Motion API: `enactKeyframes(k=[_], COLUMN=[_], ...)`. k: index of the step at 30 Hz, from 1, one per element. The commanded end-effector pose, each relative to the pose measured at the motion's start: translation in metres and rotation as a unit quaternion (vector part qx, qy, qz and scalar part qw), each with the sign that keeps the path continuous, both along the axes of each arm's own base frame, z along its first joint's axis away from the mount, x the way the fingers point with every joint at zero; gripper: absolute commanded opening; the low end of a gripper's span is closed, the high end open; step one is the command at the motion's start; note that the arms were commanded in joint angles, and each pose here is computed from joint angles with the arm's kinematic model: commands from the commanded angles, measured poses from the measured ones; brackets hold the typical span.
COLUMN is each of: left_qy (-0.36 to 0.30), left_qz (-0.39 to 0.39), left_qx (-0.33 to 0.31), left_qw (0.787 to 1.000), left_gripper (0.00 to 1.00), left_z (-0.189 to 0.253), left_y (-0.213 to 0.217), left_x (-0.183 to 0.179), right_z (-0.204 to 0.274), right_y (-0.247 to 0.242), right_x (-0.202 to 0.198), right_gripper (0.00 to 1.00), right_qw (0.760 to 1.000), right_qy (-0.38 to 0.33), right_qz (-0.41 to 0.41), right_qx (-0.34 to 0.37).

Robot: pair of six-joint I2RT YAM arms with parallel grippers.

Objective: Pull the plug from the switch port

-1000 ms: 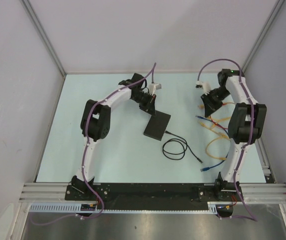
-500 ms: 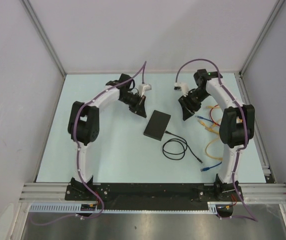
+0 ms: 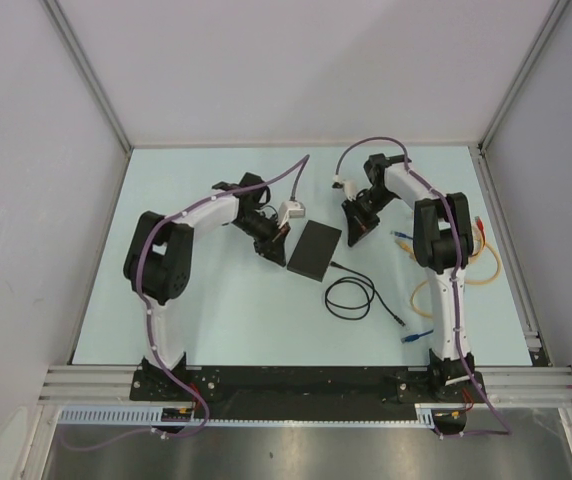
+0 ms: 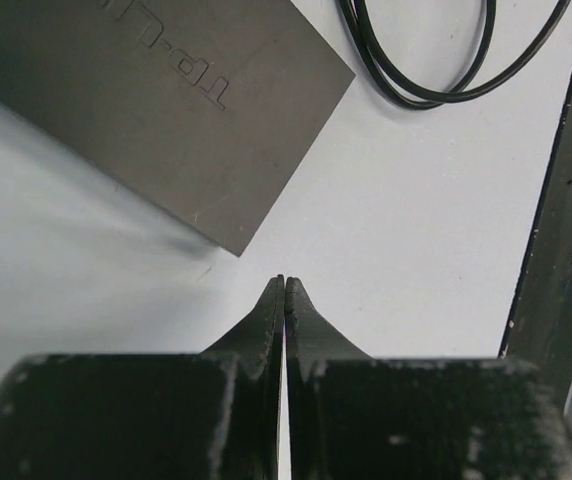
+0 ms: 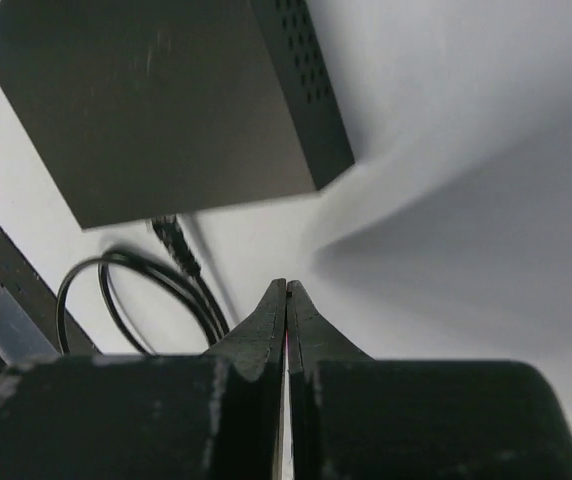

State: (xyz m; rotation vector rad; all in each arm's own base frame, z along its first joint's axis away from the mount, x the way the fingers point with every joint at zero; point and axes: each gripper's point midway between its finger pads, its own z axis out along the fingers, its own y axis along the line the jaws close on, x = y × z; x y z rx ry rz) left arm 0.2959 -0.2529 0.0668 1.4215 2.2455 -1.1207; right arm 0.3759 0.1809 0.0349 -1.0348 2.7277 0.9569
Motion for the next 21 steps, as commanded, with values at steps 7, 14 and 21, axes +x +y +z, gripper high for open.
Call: enactKeyframes(k=[7,14,21], left_qy=[-0.05,-0.089,-0.108], left_qz=[-0.042,-0.033,0.034], left_qx=[0.0,0.017,-0.021], left_qw=[0.998,0.995,0.993], left_gripper=[0.0,0.0,0.23], left_z=[-0.014,-0.001,0.044], left_y=[-0.016,-0.003,-0.024], left_x=[-0.001,-0.003,0.031], right_z=[-0.017,-0.01,0.049], right_y=[0.074,0.085,0.057], right_x=[0.045,0.051,0.057], right_gripper=[0.0,0.02,0.43], right_qw=[0.998,0.996,0.992], right_qy=[-0.053,-0.078,-0.094], right_qz=[0.028,0.037,0.014], right_qx=[0.027,0.02,0.085])
